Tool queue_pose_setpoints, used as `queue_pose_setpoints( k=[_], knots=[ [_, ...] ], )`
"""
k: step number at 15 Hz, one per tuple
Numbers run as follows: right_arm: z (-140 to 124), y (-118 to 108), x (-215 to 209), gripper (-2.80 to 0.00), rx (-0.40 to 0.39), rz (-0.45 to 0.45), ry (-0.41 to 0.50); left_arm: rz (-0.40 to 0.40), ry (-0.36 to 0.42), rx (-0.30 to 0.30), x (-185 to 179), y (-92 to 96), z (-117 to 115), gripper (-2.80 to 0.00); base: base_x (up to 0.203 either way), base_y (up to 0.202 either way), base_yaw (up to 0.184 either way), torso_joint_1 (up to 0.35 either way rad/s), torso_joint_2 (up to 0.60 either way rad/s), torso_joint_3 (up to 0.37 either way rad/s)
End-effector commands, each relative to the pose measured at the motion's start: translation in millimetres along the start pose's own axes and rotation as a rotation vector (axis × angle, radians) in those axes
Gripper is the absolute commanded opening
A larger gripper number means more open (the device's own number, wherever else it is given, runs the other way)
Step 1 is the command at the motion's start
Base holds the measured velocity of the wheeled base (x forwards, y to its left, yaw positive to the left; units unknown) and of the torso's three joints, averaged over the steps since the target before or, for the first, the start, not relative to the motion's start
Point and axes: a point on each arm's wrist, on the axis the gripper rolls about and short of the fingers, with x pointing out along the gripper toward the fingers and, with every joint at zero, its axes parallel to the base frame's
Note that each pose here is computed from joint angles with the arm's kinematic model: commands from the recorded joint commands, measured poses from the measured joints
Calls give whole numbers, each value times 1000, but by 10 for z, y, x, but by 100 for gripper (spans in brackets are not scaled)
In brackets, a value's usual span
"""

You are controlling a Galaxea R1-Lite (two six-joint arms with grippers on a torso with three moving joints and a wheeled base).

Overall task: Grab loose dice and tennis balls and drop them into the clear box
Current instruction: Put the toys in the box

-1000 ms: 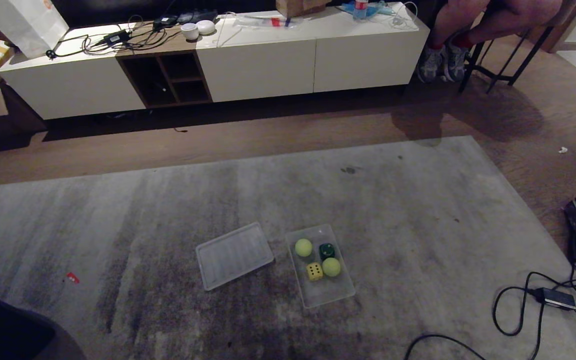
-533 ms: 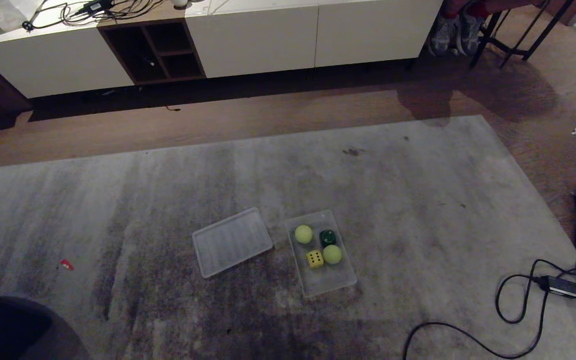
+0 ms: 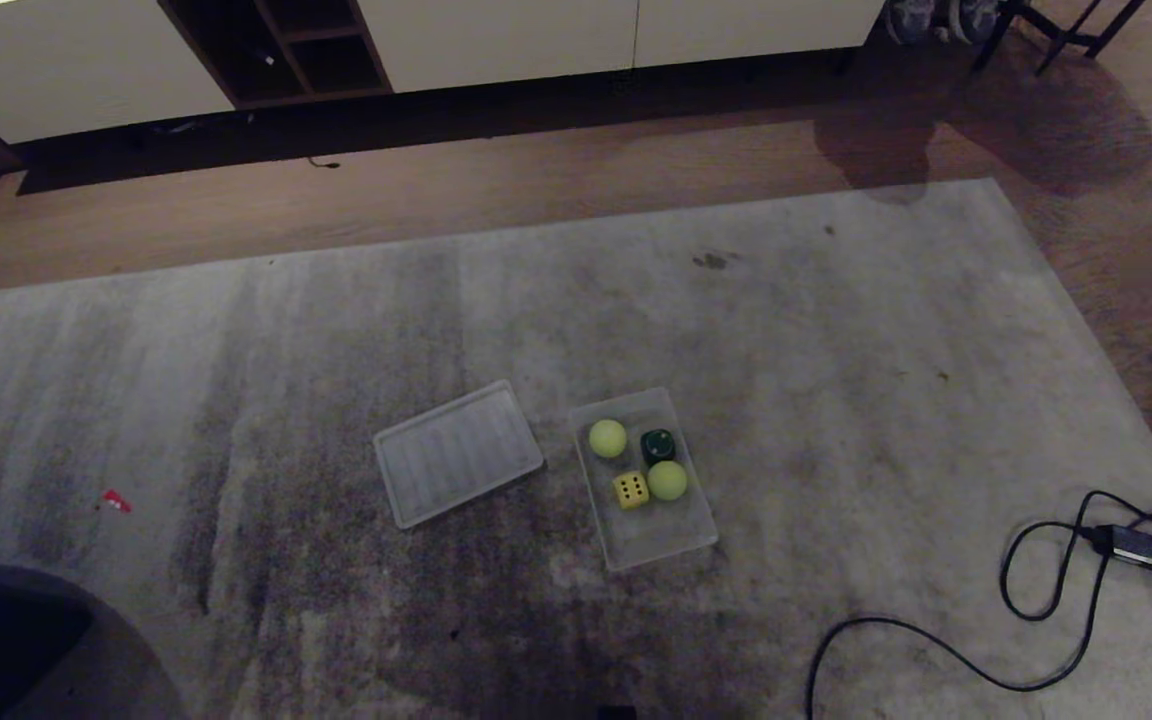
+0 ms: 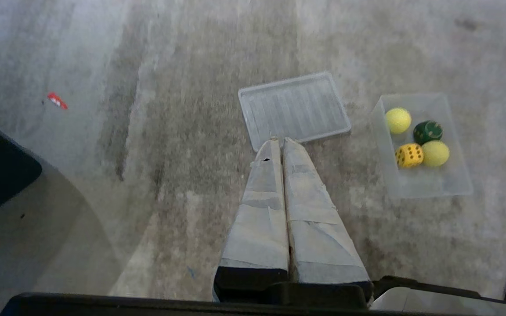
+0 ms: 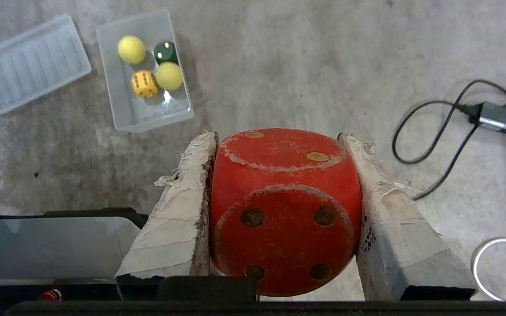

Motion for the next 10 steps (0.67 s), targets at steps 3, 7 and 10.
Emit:
queue_pose_setpoints(
  k=[3, 7, 10],
  knots=[
    [-1, 0, 1, -280, 0, 0, 3, 1, 1, -1, 1, 0, 1, -280, 0, 0, 0, 2, 5, -195],
    [-1, 0, 1, -280, 0, 0, 3, 1, 0, -1, 0, 0, 0, -280, 0, 0, 0, 2, 3, -200],
    [-1, 0, 1, -280, 0, 0, 3, 1, 1, -1, 1, 0, 1, -280, 0, 0, 0, 2, 3, -201]
  ],
)
